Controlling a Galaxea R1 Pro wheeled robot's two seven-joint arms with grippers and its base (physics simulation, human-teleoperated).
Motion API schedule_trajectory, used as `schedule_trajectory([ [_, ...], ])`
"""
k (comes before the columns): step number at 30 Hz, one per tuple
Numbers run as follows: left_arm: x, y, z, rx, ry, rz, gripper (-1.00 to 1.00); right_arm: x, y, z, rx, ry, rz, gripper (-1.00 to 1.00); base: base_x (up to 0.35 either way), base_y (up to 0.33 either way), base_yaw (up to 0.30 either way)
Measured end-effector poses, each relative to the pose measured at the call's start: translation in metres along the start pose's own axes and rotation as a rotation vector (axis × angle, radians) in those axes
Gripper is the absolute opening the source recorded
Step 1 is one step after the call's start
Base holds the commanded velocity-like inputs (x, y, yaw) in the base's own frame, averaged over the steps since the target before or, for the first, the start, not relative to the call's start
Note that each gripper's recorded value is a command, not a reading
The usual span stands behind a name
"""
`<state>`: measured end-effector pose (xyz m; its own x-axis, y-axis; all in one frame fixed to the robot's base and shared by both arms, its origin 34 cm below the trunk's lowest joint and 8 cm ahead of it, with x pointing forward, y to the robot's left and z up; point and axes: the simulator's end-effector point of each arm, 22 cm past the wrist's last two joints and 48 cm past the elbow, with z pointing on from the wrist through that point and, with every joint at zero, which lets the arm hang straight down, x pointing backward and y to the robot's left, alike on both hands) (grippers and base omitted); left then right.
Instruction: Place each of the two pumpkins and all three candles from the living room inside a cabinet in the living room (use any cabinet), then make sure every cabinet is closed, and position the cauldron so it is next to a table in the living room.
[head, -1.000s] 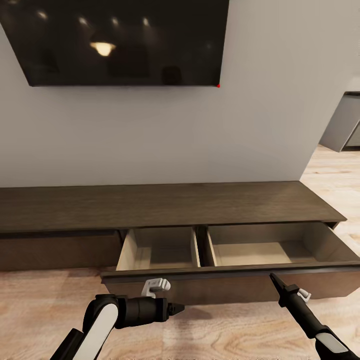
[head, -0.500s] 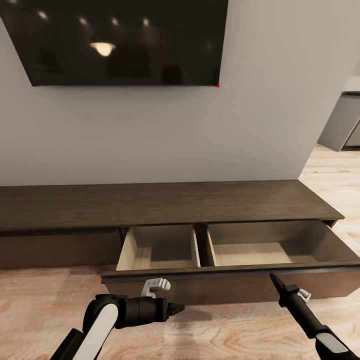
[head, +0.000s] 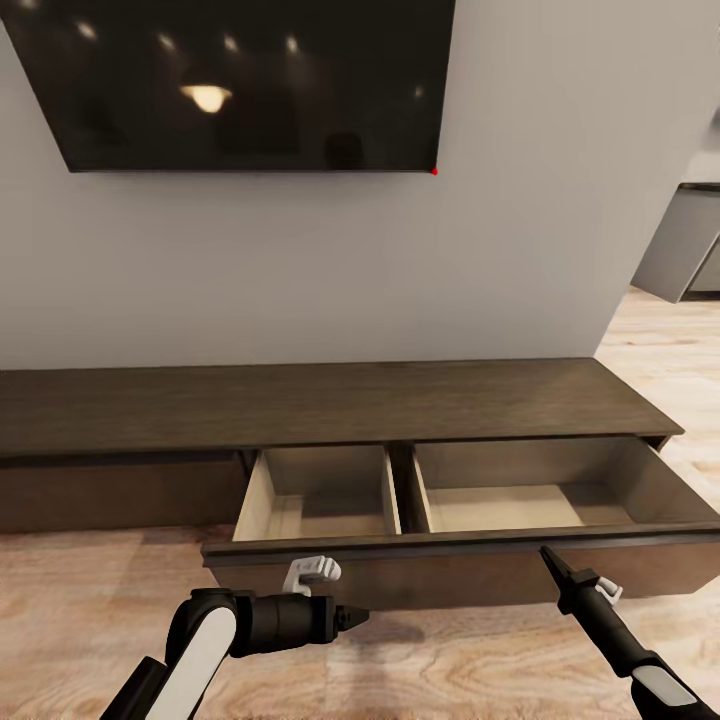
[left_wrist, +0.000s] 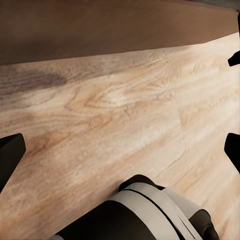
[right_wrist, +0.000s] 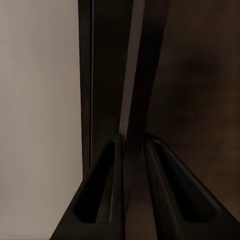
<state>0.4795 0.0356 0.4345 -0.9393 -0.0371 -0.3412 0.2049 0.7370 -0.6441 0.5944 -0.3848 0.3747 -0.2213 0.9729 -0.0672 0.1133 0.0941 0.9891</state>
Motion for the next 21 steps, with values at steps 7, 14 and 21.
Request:
schedule_trajectory([
  [7, -0.0001, -0.0001, -0.0001, 0.0, 0.0, 0.0, 1.0, 0.0, 0.0, 0.0, 0.0, 0.0, 0.001, -1.0, -0.005, 0.0, 0.0],
  [14, 0.0, -0.0001, 0.0, 0.0, 0.0, 0.0, 1.0, 0.0, 0.0001, 0.0002, 0.0, 0.0, 0.0, -1.0, 0.0, 0.0, 0.0],
  [21, 0.0001, 0.0001, 0.0, 0.0, 0.0, 0.0, 1.0, -0.0002, 0.0, 0.0005, 0.0, -0.003, 0.001, -1.0, -0.037, 0.0, 0.0],
])
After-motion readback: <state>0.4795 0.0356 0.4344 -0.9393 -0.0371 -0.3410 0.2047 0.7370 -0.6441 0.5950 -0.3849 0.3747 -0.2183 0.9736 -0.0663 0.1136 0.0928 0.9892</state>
